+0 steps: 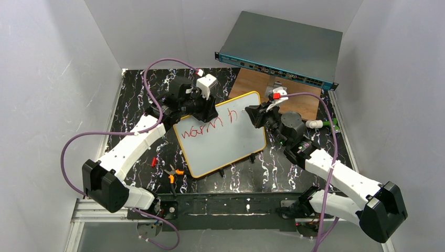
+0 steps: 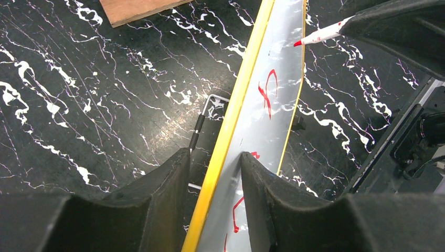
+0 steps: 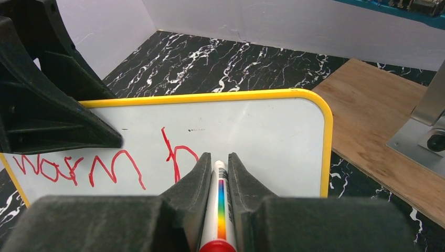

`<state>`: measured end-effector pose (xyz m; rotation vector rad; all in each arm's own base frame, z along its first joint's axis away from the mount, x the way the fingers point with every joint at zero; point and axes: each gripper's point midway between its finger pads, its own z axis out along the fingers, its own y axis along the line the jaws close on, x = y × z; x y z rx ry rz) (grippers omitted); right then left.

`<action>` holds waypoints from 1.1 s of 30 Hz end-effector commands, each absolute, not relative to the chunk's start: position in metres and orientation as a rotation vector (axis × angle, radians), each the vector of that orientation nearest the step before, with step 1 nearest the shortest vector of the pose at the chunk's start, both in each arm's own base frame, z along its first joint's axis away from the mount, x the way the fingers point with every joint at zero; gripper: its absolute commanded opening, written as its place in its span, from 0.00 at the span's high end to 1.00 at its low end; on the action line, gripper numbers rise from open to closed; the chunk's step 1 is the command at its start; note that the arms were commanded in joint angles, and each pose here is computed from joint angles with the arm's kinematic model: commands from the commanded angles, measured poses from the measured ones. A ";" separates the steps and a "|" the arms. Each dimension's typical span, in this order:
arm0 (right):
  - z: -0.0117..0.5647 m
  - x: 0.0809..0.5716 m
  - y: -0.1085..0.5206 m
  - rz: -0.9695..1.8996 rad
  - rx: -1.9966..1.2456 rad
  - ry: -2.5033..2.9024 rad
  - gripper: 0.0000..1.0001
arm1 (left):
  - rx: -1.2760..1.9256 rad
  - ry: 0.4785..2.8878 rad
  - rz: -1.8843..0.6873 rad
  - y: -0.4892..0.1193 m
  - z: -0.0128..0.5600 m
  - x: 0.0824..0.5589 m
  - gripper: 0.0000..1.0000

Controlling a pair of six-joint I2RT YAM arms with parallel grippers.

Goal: Write a sentence on the whiteboard

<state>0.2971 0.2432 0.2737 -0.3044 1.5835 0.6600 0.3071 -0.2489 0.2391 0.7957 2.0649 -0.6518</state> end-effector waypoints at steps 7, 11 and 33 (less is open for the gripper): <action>0.290 0.302 0.247 0.682 -0.295 1.523 0.99 | 0.797 1.959 -0.649 -0.253 0.271 0.315 1.00; 0.289 0.302 0.248 0.684 -0.296 1.525 0.99 | 0.797 1.958 -0.649 -0.253 0.272 0.316 1.00; 0.278 0.296 0.268 0.755 -0.349 1.557 0.99 | 0.796 1.949 -0.647 -0.252 0.273 0.315 1.00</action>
